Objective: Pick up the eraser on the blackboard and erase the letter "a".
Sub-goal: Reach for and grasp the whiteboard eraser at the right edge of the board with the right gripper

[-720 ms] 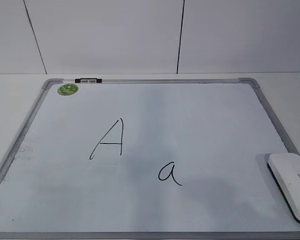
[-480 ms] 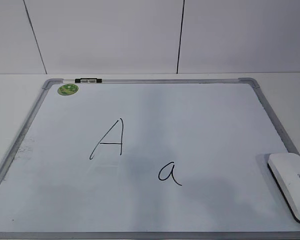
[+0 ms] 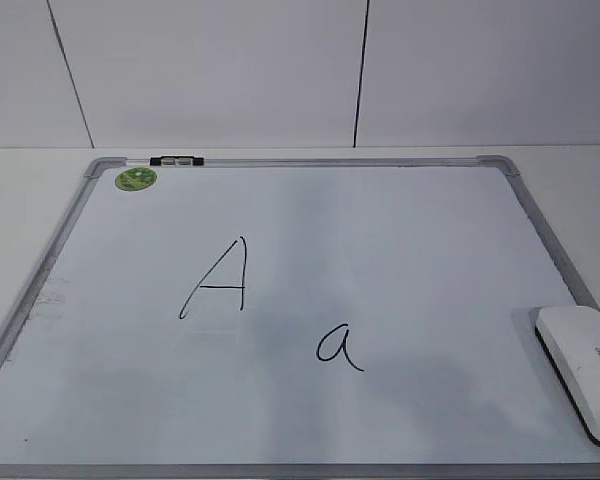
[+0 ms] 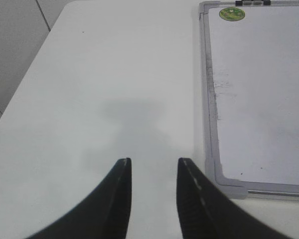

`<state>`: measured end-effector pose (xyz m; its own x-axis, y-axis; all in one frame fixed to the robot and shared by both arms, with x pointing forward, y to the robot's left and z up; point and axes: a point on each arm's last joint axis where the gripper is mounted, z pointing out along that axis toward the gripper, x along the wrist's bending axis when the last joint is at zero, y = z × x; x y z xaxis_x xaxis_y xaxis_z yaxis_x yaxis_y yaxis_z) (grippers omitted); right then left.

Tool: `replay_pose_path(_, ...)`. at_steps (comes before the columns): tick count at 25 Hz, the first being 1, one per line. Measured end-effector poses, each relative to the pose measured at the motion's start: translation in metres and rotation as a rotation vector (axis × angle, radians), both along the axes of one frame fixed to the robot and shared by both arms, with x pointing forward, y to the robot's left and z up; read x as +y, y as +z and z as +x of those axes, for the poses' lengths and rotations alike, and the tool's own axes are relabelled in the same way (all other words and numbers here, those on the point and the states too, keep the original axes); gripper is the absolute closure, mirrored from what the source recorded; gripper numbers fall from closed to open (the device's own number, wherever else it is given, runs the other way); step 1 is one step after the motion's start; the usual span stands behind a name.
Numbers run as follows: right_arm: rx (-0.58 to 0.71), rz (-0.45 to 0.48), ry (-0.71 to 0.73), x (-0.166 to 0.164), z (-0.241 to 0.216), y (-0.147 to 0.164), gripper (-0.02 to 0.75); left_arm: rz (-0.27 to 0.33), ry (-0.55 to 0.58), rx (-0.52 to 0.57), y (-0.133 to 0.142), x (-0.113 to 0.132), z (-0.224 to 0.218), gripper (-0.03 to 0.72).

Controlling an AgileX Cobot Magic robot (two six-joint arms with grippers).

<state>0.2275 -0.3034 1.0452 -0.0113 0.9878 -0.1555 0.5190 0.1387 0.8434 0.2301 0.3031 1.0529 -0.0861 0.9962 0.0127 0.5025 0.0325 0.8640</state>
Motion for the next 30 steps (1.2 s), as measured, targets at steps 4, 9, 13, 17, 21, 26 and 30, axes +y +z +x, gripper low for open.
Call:
replay_pose_path(4, 0.0, 0.0, 0.0, 0.0, 0.0, 0.0, 0.145, 0.0, 0.0, 0.0, 0.0, 0.0, 0.0, 0.453)
replay_pose_path(9, 0.0, 0.006, 0.004, 0.001, 0.0, 0.0, 0.145, 0.0, 0.0, 0.0, 0.0, 0.0, 0.0, 0.453)
replay_pose_path(13, -0.005, 0.015, 0.026, 0.001, 0.0, 0.001, 0.145, 0.0, 0.0, 0.0, 0.0, 0.0, 0.0, 0.453)
replay_pose_path(17, -0.014, 0.019, 0.033, 0.002, 0.001, 0.005, 0.145, 0.0, 0.0, 0.0, 0.0, 0.0, 0.0, 0.453)
replay_pose_path(21, 0.045, 0.02, 0.058, 0.004, 0.017, 0.014, 0.145, 0.0, 0.0, 0.0, 0.0, 0.0, 0.0, 0.453)
replay_pose_path(26, 0.075, 0.016, 0.086, 0.006, 0.033, 0.028, 0.145, 0.0, 0.0, 0.0, 0.0, 0.0, 0.0, 0.453)
replay_pose_path(30, 0.09, 0.012, 0.091, 0.006, 0.041, 0.04, 0.145, 0.0, 0.0, 0.0, 0.0, 0.0, 0.0, 0.453)
